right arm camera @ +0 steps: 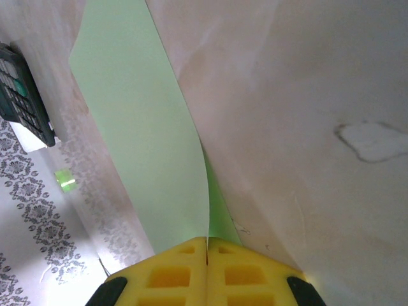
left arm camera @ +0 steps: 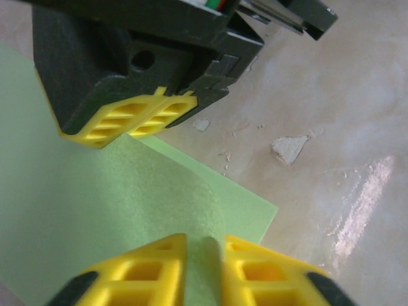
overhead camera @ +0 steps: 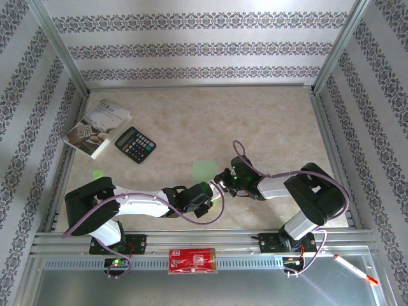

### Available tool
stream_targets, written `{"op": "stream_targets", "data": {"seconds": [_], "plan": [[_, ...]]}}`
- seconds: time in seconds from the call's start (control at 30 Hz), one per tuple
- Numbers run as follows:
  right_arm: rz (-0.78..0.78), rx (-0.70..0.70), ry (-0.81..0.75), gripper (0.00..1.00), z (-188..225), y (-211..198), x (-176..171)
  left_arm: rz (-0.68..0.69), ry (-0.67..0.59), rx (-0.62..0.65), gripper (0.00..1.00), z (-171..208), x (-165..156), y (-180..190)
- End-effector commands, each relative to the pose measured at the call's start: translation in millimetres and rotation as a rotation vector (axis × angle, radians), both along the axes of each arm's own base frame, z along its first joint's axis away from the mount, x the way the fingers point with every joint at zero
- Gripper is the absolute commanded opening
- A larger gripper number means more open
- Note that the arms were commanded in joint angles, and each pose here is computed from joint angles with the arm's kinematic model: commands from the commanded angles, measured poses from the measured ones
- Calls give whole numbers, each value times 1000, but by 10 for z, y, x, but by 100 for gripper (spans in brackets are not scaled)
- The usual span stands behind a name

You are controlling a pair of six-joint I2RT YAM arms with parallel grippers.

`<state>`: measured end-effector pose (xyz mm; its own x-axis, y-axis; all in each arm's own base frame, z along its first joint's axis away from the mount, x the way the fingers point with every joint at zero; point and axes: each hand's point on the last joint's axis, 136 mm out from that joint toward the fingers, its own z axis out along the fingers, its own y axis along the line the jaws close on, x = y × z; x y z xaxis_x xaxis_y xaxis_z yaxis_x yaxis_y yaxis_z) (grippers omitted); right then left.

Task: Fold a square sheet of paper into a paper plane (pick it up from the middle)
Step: Fold the triangle a second time at the center of the table.

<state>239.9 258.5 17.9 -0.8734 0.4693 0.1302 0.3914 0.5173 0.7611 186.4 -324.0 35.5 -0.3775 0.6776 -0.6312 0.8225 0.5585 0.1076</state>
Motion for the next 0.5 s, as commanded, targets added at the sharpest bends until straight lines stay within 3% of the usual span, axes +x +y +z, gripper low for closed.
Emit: {"op": "stream_targets", "data": {"seconds": [0.0,0.23,0.47], "plan": [[0,-14,-6,3,-4,-15,23,17,-14,-42,9,87,56,-115],[-1,-17,-7,6,-1,-52,22,50,20,-86,2,109,68,-79],[-12,-20,-42,28,86,-238,47,96,131,-203,0,143,95,-17]]}}
